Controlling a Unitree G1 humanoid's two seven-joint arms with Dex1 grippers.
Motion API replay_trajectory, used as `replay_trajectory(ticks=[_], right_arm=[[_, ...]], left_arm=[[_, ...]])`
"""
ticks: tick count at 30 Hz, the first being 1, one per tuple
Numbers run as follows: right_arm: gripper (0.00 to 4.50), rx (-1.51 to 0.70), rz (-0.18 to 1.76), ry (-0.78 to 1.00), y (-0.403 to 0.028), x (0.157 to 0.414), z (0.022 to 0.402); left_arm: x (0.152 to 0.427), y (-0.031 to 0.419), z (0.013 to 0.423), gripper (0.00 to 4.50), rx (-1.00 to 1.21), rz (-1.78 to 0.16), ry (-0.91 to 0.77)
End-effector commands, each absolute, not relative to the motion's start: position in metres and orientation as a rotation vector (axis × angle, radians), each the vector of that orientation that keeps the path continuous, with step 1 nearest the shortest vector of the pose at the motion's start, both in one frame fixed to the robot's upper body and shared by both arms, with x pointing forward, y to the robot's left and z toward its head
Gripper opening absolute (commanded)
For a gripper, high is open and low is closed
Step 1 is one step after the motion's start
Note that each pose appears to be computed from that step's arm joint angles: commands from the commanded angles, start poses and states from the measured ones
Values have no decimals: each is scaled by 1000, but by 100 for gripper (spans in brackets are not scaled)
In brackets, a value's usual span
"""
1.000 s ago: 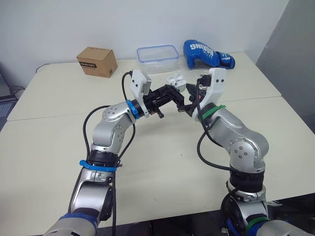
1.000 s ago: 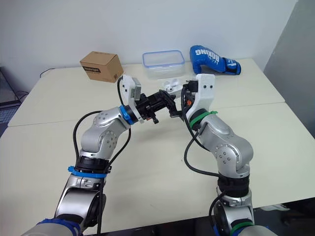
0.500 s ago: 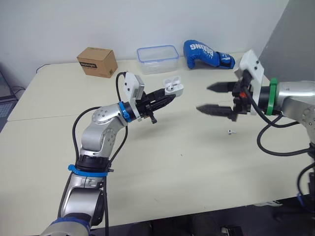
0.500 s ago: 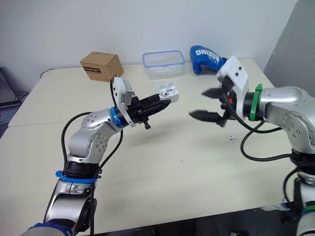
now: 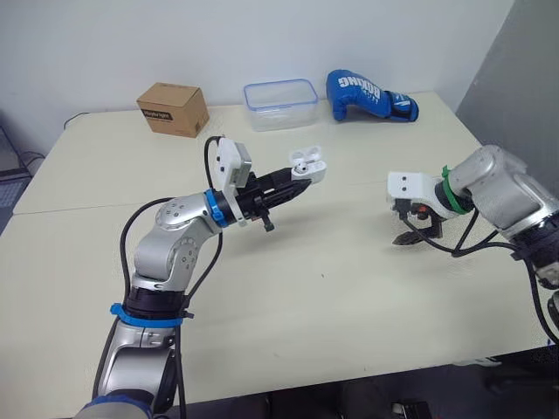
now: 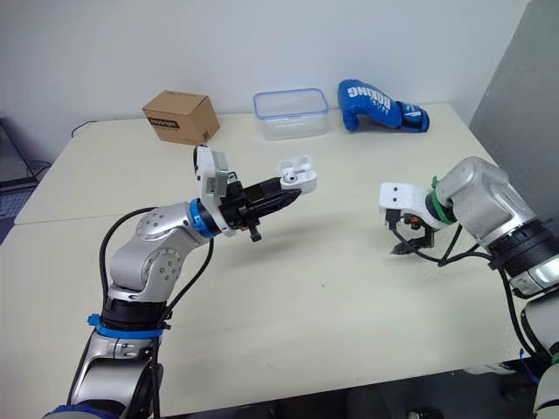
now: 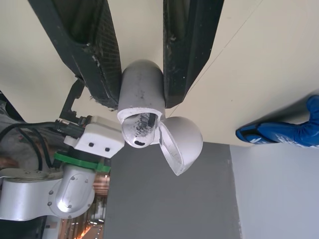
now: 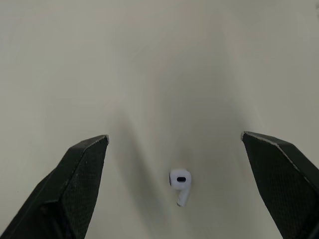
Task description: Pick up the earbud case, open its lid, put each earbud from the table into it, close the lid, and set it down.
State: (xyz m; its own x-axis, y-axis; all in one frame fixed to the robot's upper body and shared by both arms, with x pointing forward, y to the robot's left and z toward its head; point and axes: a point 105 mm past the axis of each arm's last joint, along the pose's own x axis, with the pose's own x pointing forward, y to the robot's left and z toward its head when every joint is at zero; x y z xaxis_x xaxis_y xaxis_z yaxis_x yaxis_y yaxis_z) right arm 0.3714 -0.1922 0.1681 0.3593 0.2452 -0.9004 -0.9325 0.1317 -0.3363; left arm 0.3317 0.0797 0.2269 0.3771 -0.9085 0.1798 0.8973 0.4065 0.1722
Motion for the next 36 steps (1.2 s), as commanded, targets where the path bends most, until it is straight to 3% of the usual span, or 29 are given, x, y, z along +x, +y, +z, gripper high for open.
replay_trajectory(ticks=[1, 13, 17, 36], right_arm=[[448, -1188, 966, 833, -206, 378, 171], [448, -1250, 991, 931, -222, 384, 155], [315, -1213, 988, 944, -220, 387, 152], [315, -1187, 985, 966, -217, 392, 154]], left_arm=[[324, 80, 240, 78, 64, -1162, -325], [324, 79, 239, 78, 57, -1147, -329], [324, 78, 239, 78, 55, -1144, -329], [322, 78, 237, 78, 49, -1137, -322]])
